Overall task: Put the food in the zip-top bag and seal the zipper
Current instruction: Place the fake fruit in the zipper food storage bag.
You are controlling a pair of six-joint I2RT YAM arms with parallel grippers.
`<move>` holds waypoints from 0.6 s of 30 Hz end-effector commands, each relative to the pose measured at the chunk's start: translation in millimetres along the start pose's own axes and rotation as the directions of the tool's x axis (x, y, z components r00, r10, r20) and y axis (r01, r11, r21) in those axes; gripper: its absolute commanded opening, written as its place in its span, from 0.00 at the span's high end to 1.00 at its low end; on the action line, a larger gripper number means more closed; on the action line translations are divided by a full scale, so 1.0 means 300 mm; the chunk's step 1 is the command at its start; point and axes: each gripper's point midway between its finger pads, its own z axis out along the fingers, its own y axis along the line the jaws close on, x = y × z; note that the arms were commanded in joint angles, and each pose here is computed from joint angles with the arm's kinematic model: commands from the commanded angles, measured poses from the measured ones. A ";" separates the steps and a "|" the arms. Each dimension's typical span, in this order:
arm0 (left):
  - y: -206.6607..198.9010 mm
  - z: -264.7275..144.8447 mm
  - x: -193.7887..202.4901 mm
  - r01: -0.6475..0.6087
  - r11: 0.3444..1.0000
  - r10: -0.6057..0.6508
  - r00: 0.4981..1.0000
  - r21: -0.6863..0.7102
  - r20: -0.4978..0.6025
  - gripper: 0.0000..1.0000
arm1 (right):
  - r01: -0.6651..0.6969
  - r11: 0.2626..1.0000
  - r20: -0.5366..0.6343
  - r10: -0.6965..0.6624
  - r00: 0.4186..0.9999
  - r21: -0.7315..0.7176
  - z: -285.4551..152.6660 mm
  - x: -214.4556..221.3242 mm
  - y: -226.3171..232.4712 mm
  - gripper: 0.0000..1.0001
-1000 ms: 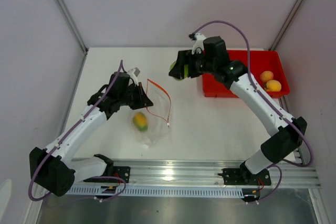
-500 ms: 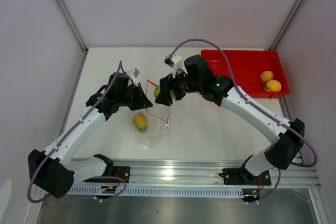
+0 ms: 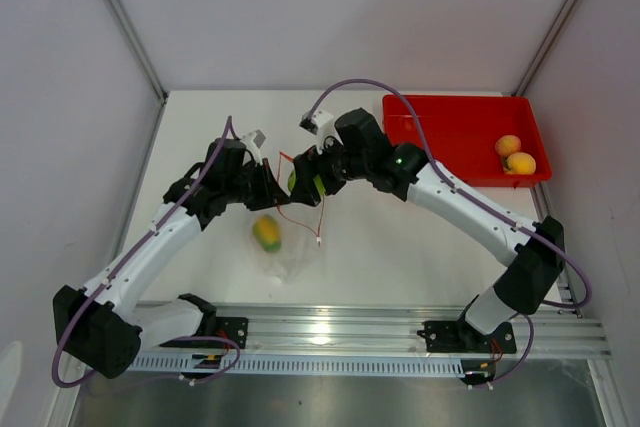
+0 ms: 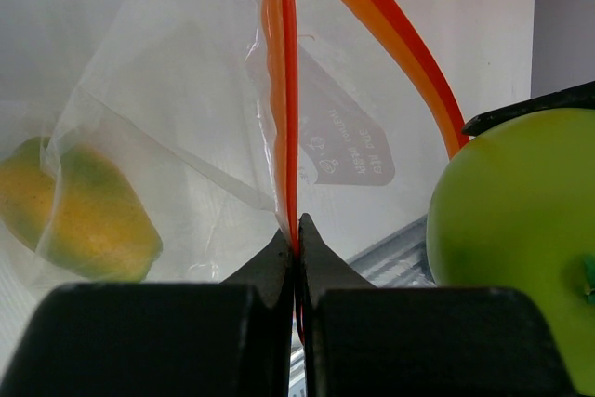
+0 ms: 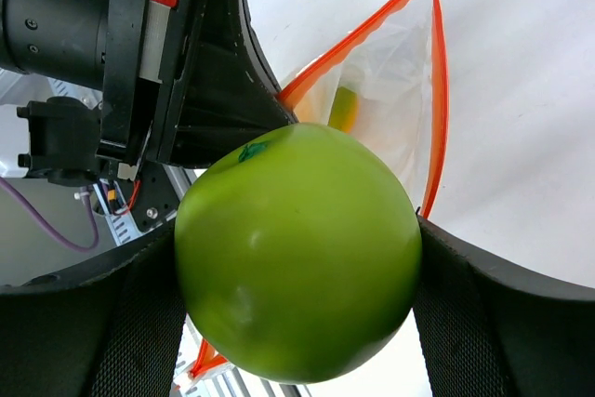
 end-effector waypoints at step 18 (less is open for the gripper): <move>-0.061 -0.044 -0.029 -0.023 0.998 0.021 0.999 0.060 0.035 1.00 | 0.057 0.998 0.043 -0.058 0.997 0.026 -0.021 -0.069 0.027 0.04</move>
